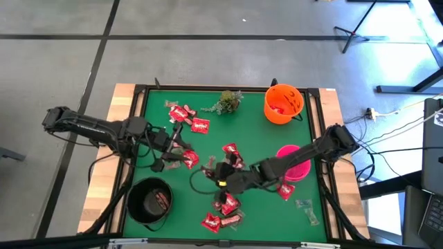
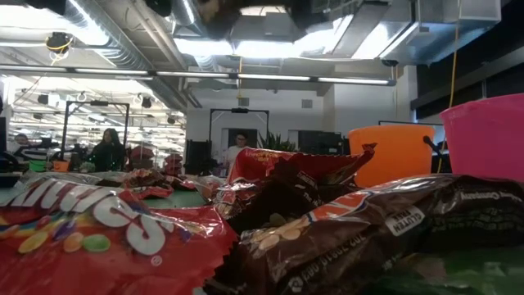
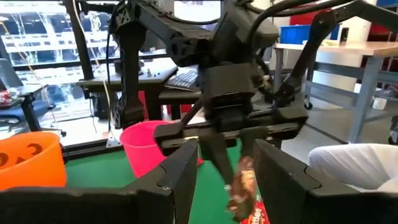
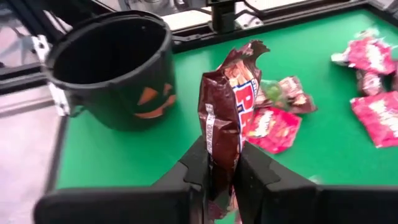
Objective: Sort candy
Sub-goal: Put the brown chocolate bar into the black bucket
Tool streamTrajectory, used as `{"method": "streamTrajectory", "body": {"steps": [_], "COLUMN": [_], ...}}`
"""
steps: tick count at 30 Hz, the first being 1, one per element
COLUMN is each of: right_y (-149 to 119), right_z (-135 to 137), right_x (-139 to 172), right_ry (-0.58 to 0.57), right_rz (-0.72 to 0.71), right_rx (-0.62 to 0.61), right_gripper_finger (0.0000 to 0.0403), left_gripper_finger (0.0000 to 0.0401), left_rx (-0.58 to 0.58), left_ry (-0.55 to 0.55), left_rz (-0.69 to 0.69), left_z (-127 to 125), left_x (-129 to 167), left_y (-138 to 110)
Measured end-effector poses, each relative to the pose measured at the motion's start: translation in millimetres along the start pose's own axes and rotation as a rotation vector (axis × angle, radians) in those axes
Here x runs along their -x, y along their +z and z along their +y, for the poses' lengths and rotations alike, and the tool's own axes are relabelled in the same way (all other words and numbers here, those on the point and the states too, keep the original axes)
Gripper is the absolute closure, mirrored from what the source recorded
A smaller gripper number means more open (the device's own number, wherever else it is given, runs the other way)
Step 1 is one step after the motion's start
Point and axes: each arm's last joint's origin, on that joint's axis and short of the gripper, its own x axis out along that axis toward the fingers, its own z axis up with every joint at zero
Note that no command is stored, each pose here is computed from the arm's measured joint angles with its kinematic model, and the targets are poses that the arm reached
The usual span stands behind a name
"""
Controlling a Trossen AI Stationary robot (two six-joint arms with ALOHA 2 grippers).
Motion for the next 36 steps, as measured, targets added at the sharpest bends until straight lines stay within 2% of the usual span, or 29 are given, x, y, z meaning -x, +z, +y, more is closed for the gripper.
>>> {"method": "streamTrajectory", "body": {"steps": [9,14,19,26,36], "right_y": [11,17,19,-6,-32], "right_z": [-25,-38,-38,-45,-61], "right_x": [-12,-18,-19,-25,-10], "right_ry": [-0.044,-0.051,-0.025,-0.008,0.101], "right_rz": [0.001,-0.001,-0.018,-0.045,-0.274], "right_rx": [0.029,0.015,0.037,0.0,-0.129], "right_gripper_finger": [0.0354,0.0354,0.0354,0.0354,0.0354], "left_gripper_finger": [0.0257,0.0257,0.0257,0.0257,0.0257], "left_rx": [0.002,0.017,0.046,0.068,0.072], "left_ry": [0.011,0.047,0.067,0.065,0.06], "left_rz": [0.016,0.055,0.094,0.091,0.103], "left_z": [-3,-1,3,4,3], "left_x": [21,19,13,5,2], "left_y": [6,2,-4,-7,-10]}}
